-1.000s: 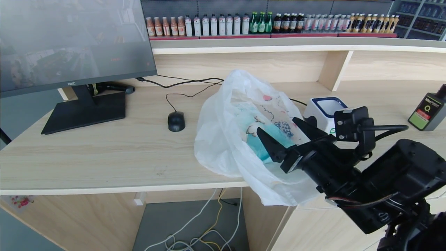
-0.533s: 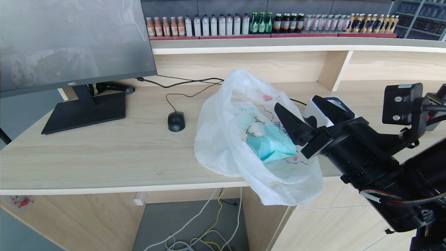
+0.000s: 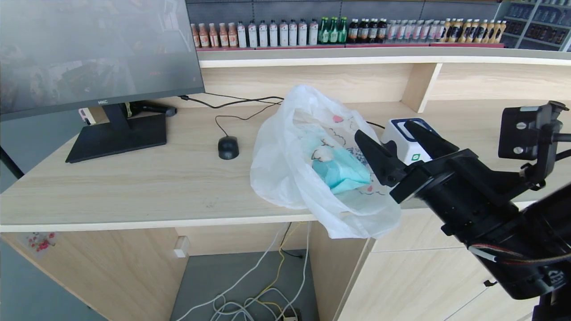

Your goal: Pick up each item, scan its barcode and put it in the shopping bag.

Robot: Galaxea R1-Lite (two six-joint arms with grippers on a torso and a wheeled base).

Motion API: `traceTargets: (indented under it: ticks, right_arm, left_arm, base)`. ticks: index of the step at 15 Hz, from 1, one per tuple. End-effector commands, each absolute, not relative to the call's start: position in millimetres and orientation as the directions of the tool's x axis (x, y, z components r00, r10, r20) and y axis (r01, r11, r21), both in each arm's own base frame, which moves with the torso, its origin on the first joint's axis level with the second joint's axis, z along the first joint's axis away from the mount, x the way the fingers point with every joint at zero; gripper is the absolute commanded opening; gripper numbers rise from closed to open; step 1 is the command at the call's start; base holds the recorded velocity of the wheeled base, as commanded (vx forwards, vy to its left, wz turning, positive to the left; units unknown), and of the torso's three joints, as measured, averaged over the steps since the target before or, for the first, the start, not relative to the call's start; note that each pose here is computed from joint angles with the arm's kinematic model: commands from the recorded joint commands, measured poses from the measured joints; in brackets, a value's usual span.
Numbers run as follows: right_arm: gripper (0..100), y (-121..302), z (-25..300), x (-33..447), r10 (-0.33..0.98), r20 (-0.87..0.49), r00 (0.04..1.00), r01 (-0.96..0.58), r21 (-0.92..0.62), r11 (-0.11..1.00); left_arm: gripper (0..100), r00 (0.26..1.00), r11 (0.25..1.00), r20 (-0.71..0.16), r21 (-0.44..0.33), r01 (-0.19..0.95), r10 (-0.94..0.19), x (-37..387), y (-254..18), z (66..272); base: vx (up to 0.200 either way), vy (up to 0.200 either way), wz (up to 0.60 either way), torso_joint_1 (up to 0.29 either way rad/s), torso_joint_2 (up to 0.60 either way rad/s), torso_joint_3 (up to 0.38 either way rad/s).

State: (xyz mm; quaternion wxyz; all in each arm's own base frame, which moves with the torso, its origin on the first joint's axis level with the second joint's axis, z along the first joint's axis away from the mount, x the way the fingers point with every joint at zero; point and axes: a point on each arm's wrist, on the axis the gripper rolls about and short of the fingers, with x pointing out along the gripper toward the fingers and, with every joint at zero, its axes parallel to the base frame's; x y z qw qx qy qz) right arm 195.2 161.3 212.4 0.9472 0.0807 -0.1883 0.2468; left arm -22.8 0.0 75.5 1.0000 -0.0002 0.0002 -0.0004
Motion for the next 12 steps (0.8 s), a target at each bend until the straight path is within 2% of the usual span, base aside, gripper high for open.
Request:
traceTargets:
  ticks: [1,2,12]
  right_arm:
    - [100,160.4,212.8,194.4,0.436,0.398,0.808,-0.497,0.06,0.866]
    - [100,159.9,213.2,193.8,0.435,0.399,0.807,-0.497,0.06,0.866]
    - [100,147.9,218.3,180.3,0.427,0.417,0.802,-0.495,0.065,0.866]
  left_arm:
    - [100,1.0,1.0,0.0,-0.005,0.002,-0.002,-22.8,0.0,75.5]
    - [100,1.0,1.0,0.0,-0.006,0.002,-0.002,-22.8,0.0,75.5]
    - [100,1.0,1.0,0.0,-0.009,0.0,0.0,-22.8,0.0,75.5]
  base:
    - [0.0,0.0,0.0,0.0,0.0,0.0]
    - [0.0,0.0,0.0,0.0,0.0,0.0]
    - [0.0,-0.2,0.0,0.008,0.01,0.002]
